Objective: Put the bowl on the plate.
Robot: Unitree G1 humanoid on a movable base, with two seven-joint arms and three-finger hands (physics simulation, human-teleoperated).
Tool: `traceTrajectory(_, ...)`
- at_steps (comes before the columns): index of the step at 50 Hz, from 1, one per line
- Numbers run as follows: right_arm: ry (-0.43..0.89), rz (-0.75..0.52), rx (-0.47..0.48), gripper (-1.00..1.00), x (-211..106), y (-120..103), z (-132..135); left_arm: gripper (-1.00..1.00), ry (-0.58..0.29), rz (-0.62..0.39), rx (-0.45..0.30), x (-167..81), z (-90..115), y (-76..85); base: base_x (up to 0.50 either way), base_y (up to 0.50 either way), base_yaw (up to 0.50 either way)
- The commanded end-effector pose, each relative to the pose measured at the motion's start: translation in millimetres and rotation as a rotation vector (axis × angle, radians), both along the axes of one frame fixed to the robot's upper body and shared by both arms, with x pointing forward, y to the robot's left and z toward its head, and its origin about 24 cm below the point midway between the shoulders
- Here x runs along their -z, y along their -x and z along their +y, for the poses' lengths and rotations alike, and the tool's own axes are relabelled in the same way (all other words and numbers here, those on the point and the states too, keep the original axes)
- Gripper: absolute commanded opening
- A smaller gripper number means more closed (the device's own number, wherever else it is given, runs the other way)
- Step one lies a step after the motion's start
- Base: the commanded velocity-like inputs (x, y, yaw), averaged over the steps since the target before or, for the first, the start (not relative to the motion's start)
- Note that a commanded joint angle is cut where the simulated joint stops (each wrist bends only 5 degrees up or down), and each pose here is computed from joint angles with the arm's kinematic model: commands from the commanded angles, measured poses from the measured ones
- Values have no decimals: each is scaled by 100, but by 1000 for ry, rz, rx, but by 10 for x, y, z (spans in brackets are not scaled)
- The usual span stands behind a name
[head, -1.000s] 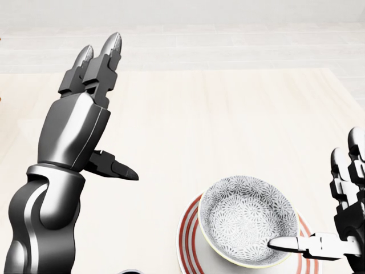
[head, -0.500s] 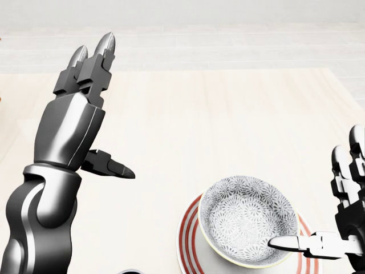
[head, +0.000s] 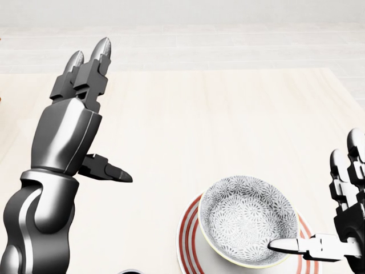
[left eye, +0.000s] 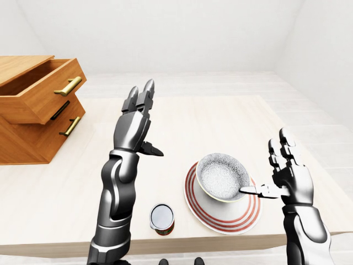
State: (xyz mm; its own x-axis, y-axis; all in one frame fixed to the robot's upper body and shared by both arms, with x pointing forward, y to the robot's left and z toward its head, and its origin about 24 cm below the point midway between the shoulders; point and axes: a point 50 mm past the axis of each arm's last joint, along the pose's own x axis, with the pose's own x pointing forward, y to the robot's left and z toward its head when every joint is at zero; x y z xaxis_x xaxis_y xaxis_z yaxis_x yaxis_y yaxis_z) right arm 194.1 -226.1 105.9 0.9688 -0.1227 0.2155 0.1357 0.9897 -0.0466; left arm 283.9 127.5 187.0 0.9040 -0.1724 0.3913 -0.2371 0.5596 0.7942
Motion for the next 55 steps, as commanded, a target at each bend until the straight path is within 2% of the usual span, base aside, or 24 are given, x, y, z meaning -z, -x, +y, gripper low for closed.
traceTrajectory(1, 1, 2, 0, 100, 6, -19, 14, 100, 24, 19, 6, 72, 15, 63, 0, 0, 0)
traceTrajectory(40, 26, -57, 4, 100, -143, 77, 21, 100, 23, 11, -14, 52, 97, 76, 0, 0, 0)
traceTrajectory(45, 57, -109, 11, 100, -285, 194, 28, 100, 18, 7, -14, 32, 109, 79, 0, 0, 0)
traceTrajectory(55, 137, -249, 41, 100, -658, 599, 42, 100, 18, 4, -19, 26, 124, 77, 0, 0, 0)
